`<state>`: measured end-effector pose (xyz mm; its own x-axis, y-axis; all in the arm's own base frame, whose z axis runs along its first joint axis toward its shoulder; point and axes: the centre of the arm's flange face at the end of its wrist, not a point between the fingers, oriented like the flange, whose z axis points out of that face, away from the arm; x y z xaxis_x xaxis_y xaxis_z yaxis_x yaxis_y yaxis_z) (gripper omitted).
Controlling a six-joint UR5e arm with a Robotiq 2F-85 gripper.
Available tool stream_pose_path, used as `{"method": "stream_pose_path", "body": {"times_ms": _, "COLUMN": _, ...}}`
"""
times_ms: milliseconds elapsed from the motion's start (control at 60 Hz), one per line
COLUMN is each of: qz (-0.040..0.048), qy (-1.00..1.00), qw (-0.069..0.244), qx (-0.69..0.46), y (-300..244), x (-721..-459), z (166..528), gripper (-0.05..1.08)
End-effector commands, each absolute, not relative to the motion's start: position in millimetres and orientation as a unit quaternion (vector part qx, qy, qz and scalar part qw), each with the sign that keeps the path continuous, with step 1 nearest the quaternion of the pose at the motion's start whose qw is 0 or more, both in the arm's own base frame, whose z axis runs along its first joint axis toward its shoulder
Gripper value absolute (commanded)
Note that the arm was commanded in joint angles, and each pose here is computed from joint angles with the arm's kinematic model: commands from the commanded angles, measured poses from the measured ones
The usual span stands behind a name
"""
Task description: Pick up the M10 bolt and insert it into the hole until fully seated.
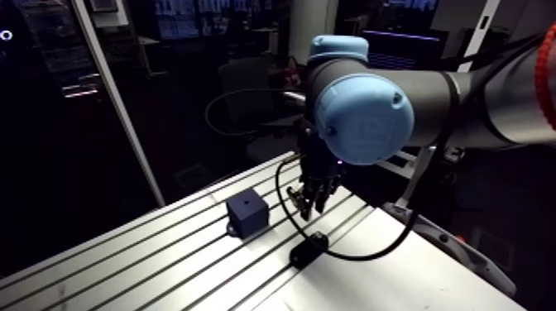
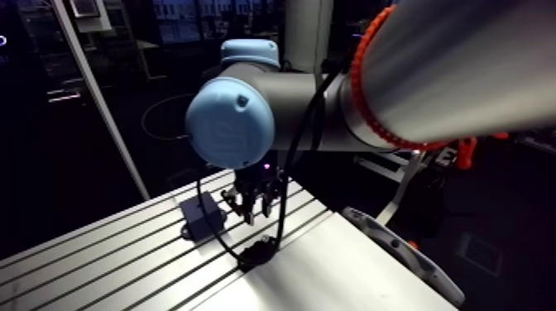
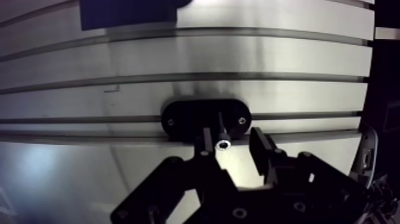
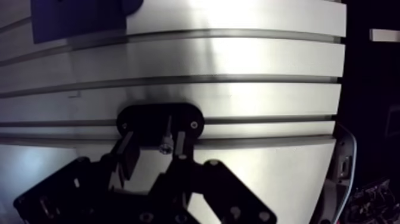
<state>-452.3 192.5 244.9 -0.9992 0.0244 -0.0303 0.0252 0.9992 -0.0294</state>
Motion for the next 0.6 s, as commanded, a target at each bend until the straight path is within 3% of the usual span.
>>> {"method": "stream_pose_path", "body": {"times_ms": 17, "qz": -0.0139, "qy": 1.000, "qw": 0.027, "qx": 0.007, "y": 192.1, "x": -449.2, "z": 237.7, "gripper": 0.56}}
{"method": "stream_pose_path", "body": {"times_ms": 250, "qz": -0.0078, "qy": 0.999, "qw": 0.039, "qx": 0.003, "y": 192.0, "x": -445.0, "z": 233.1, "gripper": 0.56}}
{"method": "stream_pose_path", "body": {"times_ms": 600, "qz": -0.0104, "qy": 0.999, "qw": 0.049, "qx": 0.002, "y": 190.7, "x": -442.0, "z": 225.5, "gripper": 0.56}}
